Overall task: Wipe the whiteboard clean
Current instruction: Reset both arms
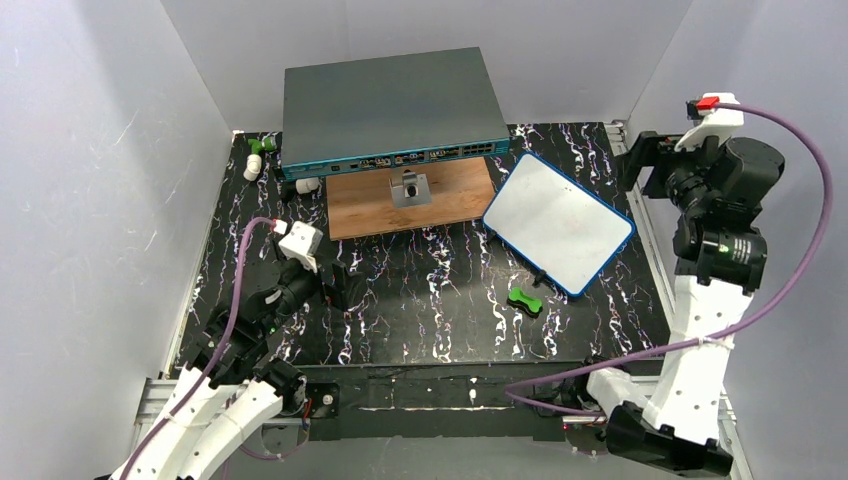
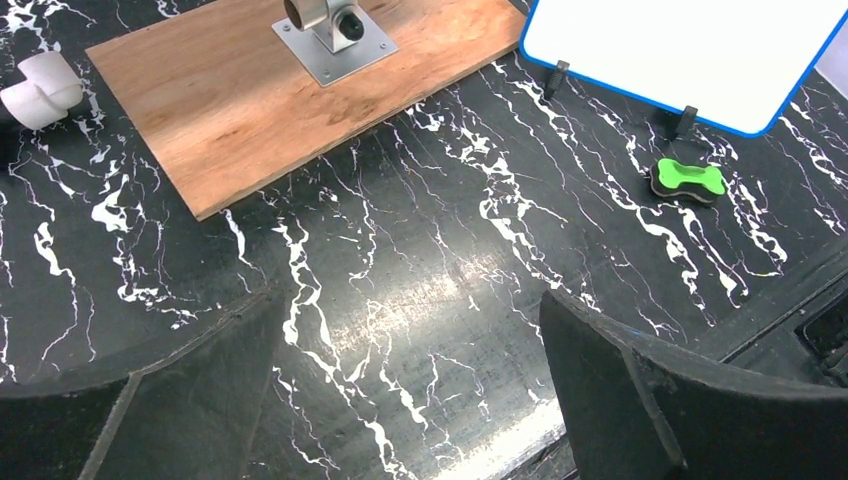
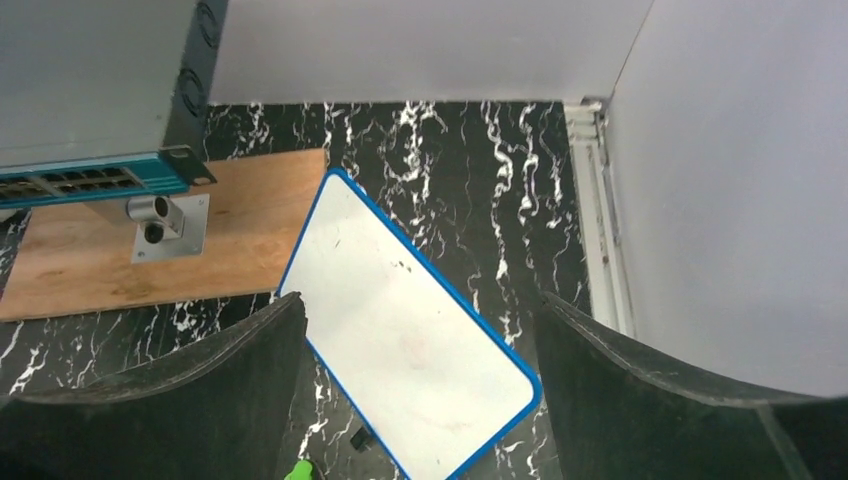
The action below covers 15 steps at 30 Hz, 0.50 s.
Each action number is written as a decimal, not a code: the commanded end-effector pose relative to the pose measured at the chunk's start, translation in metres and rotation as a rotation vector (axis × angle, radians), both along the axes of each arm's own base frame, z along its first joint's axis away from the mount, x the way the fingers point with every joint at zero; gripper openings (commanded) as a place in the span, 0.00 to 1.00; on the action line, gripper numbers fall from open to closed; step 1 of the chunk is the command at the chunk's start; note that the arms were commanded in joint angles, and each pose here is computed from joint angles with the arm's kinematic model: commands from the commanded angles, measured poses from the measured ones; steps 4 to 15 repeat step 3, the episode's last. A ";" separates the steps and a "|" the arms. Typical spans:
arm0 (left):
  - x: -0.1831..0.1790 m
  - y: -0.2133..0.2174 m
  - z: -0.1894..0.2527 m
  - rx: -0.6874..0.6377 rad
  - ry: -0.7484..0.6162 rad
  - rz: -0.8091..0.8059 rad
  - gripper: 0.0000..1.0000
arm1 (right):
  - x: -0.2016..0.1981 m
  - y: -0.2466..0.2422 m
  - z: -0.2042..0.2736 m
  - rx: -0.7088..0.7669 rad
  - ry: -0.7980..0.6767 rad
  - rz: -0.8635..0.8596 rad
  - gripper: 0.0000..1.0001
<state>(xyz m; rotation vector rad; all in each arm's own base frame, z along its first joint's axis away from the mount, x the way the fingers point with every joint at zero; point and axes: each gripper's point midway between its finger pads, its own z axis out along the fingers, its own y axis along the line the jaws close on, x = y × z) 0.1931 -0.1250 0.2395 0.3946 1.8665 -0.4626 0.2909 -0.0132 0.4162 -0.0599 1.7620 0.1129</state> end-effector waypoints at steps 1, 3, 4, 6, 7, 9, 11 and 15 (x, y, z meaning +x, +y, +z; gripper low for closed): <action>-0.001 0.004 -0.004 0.014 0.002 0.012 0.98 | 0.012 0.000 -0.007 0.052 0.027 -0.002 0.88; 0.000 0.004 -0.011 0.022 0.008 0.010 0.98 | 0.019 -0.003 -0.015 0.075 0.069 -0.015 0.88; 0.000 0.004 -0.011 0.022 0.008 0.010 0.98 | 0.019 -0.003 -0.015 0.075 0.069 -0.015 0.88; 0.000 0.004 -0.011 0.022 0.008 0.010 0.98 | 0.019 -0.003 -0.015 0.075 0.069 -0.015 0.88; 0.000 0.004 -0.011 0.022 0.008 0.010 0.98 | 0.019 -0.003 -0.015 0.075 0.069 -0.015 0.88; 0.000 0.004 -0.011 0.022 0.008 0.010 0.98 | 0.019 -0.003 -0.015 0.075 0.069 -0.015 0.88; 0.000 0.004 -0.011 0.022 0.008 0.010 0.98 | 0.019 -0.003 -0.015 0.075 0.069 -0.015 0.88; 0.000 0.004 -0.011 0.022 0.008 0.010 0.98 | 0.019 -0.003 -0.015 0.075 0.069 -0.015 0.88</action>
